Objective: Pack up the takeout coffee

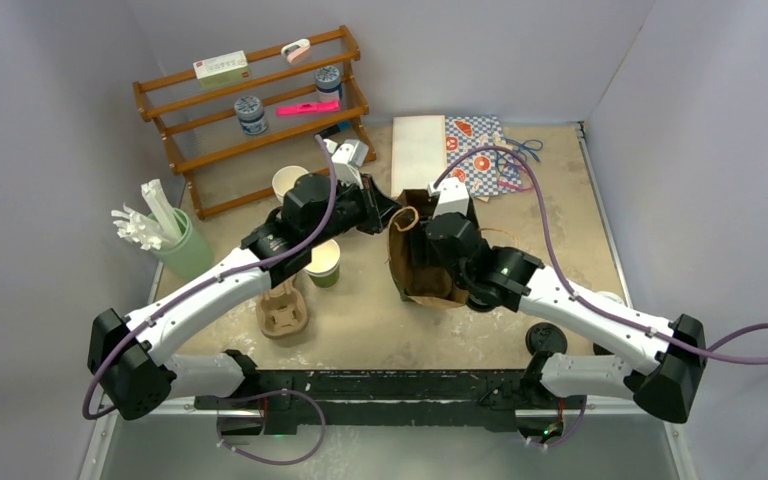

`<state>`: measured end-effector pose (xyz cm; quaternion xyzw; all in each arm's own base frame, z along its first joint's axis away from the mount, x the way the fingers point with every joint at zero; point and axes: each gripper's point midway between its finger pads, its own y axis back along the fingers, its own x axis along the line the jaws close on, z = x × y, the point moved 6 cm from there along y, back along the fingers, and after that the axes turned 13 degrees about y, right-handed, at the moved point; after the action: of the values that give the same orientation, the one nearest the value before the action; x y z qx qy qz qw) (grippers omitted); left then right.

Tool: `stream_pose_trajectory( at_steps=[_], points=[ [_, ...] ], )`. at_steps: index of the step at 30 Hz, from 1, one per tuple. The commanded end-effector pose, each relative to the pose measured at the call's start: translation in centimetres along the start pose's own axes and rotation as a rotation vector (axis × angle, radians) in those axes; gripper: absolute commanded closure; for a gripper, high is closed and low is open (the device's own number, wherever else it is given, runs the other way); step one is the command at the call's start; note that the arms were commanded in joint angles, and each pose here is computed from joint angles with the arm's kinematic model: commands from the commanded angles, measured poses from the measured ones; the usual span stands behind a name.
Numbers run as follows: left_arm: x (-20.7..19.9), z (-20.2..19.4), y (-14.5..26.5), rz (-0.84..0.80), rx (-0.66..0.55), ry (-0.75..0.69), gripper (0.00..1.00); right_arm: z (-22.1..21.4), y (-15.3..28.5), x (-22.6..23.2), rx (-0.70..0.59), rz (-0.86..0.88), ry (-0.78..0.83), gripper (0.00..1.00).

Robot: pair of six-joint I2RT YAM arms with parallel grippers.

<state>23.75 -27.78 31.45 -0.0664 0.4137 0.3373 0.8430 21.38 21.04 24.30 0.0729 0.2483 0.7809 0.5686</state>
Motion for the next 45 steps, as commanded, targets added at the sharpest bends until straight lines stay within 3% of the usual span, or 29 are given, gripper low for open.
stream_pose_trajectory(
  at_steps=[1, 7, 10, 13, 19, 27, 33, 45],
  points=[
    [-2.0, 1.3, 1.1, -0.092, -0.052, -0.037, 1.0, 0.5, 2.0, 0.4, 0.025, 0.107, -0.04, 0.89],
    [-2.9, 2.2, 1.3, -0.129, -0.079, -0.089, 1.0, -1.0, 1.8, 0.5, 0.034, 0.141, 0.004, 0.85],
    [-3.4, 2.6, 1.0, -0.161, -0.074, -0.157, 1.0, -0.7, 1.3, 0.3, -0.028, 0.121, 0.04, 0.86],
    [-3.6, 2.6, 0.3, -0.182, -0.038, -0.245, 1.0, 0.1, 0.7, 0.3, -0.127, 0.118, 0.072, 0.86],
    [-3.2, 1.9, -1.5, -0.185, 0.084, -0.356, 1.0, 0.2, -0.4, 0.3, -0.081, 0.067, 0.154, 0.86],
    [-3.1, 1.8, -2.1, -0.201, 0.128, -0.351, 1.0, -0.7, -1.1, 0.5, -0.062, 0.075, 0.21, 0.87],
    [-2.2, 4.6, -1.8, -0.161, 0.072, -0.255, 1.0, -1.4, -1.2, 0.1, -0.04, 0.069, 0.287, 0.9],
    [-1.2, 4.9, -1.7, -0.16, 0.114, -0.215, 1.0, -2.2, -0.8, 0.1, -0.01, 0.113, 0.299, 0.91]
  ],
)
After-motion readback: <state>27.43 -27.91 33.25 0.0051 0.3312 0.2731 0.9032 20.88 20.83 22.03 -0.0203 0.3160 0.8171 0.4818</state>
